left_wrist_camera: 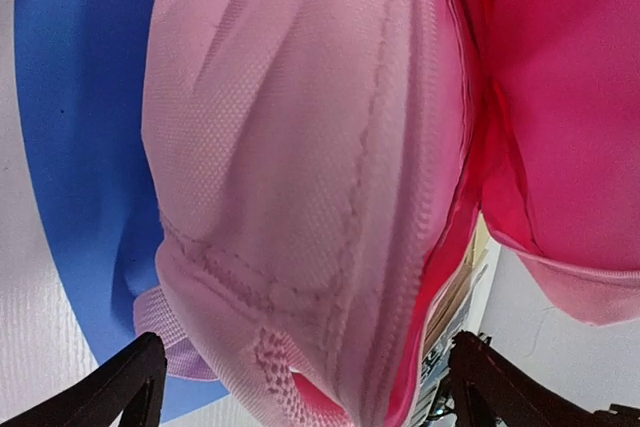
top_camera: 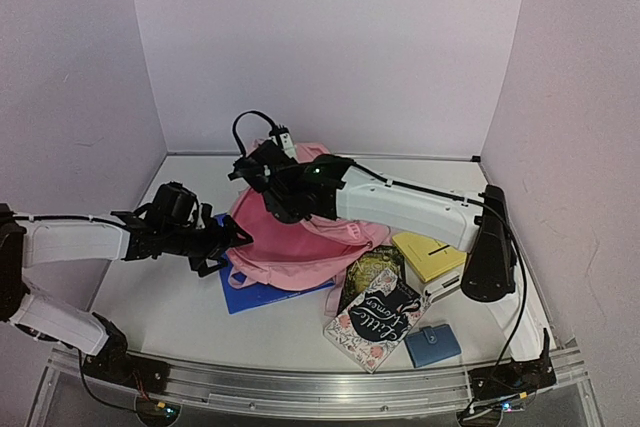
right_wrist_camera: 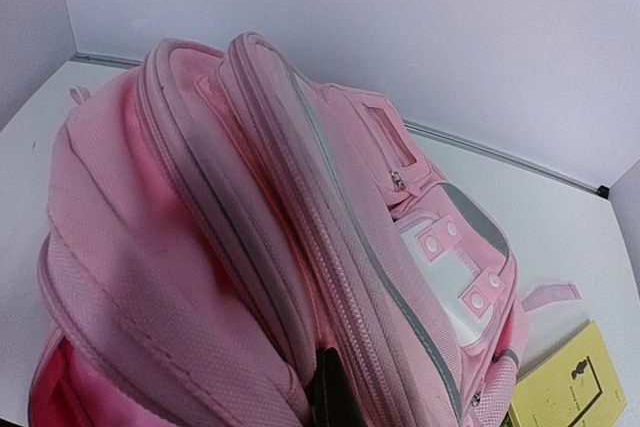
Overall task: Pack the student bag
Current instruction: Unzip the student bag at the center of the board.
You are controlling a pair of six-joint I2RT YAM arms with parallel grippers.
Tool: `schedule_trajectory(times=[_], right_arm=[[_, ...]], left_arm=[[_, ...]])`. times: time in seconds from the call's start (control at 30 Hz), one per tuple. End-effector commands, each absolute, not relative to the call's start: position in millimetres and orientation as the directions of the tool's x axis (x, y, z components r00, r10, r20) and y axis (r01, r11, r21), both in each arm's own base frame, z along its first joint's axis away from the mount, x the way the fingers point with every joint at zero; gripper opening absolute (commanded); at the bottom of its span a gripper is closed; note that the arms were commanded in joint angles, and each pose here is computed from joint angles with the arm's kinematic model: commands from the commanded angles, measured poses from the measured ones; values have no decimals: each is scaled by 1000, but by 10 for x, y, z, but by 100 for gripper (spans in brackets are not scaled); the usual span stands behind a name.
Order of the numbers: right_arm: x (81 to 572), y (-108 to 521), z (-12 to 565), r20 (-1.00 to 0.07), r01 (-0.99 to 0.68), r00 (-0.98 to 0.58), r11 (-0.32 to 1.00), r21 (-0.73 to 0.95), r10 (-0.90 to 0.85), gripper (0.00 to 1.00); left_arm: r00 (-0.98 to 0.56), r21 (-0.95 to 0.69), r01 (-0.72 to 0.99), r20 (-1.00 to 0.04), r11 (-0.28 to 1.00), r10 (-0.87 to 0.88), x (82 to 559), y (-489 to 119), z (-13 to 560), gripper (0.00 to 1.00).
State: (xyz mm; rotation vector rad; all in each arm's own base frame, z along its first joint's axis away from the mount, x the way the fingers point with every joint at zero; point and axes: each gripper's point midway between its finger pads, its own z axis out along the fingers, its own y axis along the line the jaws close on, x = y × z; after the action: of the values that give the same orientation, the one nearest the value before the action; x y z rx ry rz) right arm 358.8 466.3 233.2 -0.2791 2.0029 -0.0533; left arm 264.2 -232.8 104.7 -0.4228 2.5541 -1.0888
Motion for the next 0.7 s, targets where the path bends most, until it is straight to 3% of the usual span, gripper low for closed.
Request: schedule_trajectory(times=[0.0,0.2,0.3,0.53,0.67], right_arm=[[3563,4429,3400,-959,-84,-282,995,56,30,0],[3402,4324,3763,-972,-116,-235,993,10,-18,0],[3244,4207,4048,-983,-78,-165,994,-70,-82,0],[2970,3737,4490,-965,114,-91,960,-254,-244,0],[2863,3528,4516,-940,204,-99,918,-339,-325,0]], left_arm=[[-904,-796,-101,-177,597,-388,2769,-2531,1103,87],[-892,-797,-42,-241,603,-381,3026,-2645,1219,22],[-888,-781,10,-293,624,-353,3233,-2702,1368,4],[-905,-795,143,-346,590,-247,3650,-2911,1731,0],[-930,-791,157,-320,591,-181,3784,-3014,1691,0]])
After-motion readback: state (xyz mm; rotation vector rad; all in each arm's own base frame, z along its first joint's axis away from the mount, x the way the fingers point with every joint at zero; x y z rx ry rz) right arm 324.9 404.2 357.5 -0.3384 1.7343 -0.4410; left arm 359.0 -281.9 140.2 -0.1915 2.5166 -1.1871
